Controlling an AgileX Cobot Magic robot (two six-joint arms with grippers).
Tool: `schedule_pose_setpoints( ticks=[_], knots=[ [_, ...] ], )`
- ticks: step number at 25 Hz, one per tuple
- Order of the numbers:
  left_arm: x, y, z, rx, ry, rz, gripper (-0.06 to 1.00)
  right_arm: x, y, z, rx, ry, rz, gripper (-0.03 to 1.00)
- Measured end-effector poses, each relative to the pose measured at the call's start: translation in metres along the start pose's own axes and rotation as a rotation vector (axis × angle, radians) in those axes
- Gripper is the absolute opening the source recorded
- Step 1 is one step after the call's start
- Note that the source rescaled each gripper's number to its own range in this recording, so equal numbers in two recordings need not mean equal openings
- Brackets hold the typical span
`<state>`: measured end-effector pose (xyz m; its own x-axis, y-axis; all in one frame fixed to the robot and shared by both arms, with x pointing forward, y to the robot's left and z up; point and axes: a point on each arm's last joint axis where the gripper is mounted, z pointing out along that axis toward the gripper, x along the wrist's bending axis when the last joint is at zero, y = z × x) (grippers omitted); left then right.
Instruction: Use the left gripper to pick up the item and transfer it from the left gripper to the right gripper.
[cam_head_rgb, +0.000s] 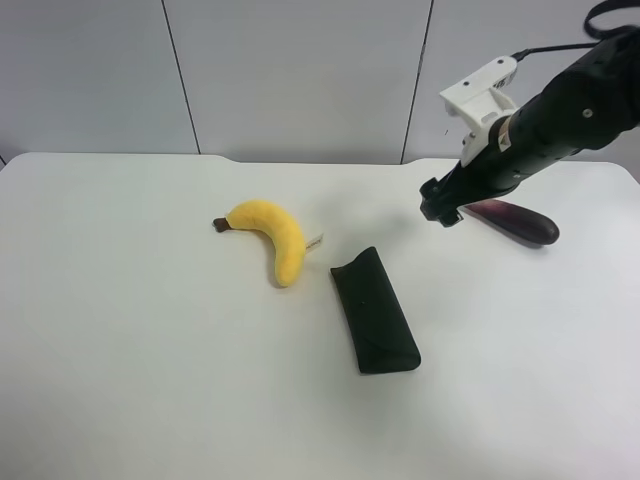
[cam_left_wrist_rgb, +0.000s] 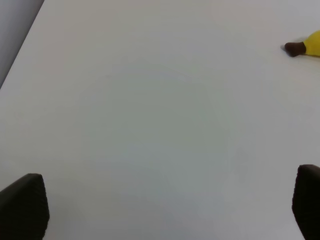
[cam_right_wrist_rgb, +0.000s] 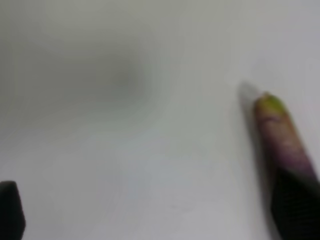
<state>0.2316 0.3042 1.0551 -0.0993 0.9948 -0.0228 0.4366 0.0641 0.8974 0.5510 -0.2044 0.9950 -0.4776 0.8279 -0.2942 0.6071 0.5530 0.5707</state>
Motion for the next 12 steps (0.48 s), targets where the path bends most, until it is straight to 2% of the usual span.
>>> schedule_pose_setpoints(
  ticks=[7, 12],
  knots=[
    [0.0, 0.0, 0.0, 0.0, 0.0, 0.0, 1.0, -0.011, -0.001, -0.085, -0.026, -0.022, 0.131, 0.97],
    [0.0, 0.0, 0.0, 0.0, 0.0, 0.0, 1.0, -0.011, -0.021, -0.148, 0.013, -0.009, 0.207, 0.97]
  ],
)
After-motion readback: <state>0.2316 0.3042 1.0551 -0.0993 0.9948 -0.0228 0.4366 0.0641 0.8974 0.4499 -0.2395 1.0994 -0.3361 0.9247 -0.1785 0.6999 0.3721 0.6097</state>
